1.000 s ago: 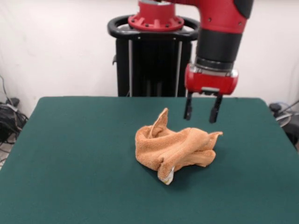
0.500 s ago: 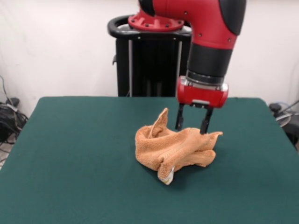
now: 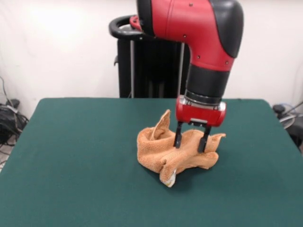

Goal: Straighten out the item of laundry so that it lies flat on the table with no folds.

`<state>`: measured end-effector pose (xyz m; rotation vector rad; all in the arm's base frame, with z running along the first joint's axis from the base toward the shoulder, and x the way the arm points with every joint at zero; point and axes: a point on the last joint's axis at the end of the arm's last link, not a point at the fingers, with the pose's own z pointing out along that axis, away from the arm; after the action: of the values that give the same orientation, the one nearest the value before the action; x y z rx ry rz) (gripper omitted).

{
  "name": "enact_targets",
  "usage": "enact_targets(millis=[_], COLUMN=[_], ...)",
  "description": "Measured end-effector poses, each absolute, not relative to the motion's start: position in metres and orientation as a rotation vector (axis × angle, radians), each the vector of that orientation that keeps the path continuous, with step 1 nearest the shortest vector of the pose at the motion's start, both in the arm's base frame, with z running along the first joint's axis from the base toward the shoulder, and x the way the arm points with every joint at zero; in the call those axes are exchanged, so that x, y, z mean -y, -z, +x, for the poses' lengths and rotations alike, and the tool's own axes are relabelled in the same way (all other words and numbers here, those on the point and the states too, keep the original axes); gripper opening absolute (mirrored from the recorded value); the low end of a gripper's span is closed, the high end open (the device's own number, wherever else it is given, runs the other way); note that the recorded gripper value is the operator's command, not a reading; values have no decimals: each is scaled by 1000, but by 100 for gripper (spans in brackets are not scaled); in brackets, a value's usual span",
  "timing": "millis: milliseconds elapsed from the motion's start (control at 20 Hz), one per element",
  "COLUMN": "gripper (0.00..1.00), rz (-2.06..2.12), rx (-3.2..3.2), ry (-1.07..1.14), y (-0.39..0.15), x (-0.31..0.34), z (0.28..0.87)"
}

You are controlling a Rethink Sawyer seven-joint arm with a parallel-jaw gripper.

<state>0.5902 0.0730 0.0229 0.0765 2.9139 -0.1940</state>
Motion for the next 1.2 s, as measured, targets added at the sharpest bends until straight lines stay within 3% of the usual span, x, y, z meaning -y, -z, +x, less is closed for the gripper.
enact_targets(millis=[1050, 1100, 1200], gripper=[100, 0, 0], rz=[180, 200, 201], rx=[-2937, -2941, -2942], ry=[158, 147, 145], y=[3, 6, 7], x=[-53, -53, -53], z=[589, 590, 590])
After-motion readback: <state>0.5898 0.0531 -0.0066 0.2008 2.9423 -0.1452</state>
